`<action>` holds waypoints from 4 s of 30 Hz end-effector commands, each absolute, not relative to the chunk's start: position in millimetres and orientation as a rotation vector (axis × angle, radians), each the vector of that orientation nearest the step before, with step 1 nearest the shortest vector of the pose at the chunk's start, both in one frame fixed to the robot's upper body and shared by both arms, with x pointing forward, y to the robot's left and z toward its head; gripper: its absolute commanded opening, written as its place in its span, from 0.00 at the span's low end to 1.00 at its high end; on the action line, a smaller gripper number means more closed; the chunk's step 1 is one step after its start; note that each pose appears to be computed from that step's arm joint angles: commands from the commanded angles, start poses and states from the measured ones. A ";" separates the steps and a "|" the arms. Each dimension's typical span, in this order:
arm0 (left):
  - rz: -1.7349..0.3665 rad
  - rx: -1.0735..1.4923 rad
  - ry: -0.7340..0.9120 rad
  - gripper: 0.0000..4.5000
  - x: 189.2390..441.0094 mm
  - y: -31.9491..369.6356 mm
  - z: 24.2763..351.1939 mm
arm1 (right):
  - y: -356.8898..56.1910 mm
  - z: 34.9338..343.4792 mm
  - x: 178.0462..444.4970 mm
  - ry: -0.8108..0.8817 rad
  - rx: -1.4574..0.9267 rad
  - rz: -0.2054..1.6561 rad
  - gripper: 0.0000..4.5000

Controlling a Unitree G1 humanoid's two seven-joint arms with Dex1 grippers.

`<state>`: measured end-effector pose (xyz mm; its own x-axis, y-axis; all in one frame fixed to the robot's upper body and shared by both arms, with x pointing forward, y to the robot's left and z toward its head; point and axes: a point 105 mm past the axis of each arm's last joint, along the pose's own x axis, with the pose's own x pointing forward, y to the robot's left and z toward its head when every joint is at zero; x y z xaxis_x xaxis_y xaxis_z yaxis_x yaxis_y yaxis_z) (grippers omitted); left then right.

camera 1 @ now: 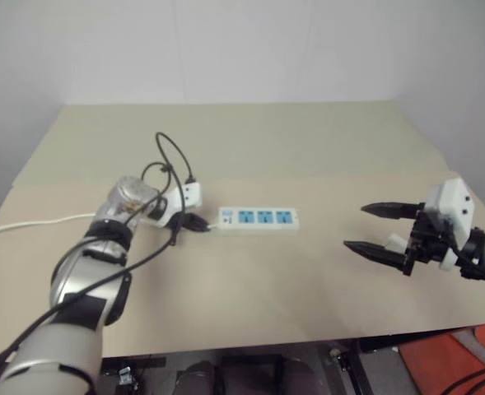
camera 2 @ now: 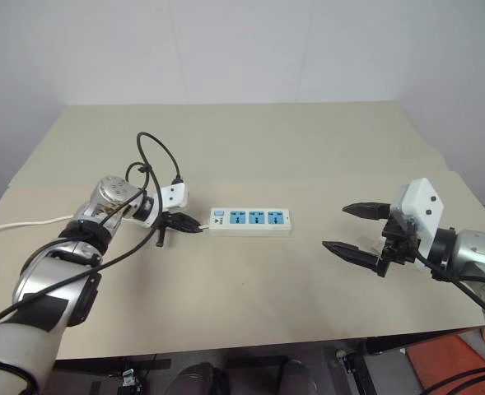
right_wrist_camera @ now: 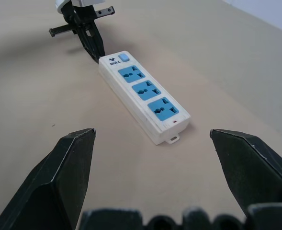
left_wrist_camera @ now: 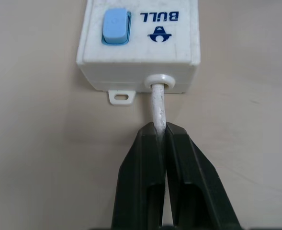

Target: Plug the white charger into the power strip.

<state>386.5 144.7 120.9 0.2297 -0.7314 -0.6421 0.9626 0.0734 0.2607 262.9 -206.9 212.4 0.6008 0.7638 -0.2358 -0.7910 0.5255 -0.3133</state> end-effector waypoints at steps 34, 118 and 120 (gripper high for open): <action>-1.262 0.627 0.182 1.00 321.3 140.0 169.4 | -212.4 226.3 261.4 0.022 -0.421 0.886 1.00; -1.483 0.434 0.055 0.73 311.5 40.2 104.6 | -215.5 233.1 266.8 0.025 -0.420 0.881 1.00; -1.507 0.415 0.053 0.73 306.7 38.8 106.5 | -220.5 232.6 268.1 0.035 -0.423 0.869 1.00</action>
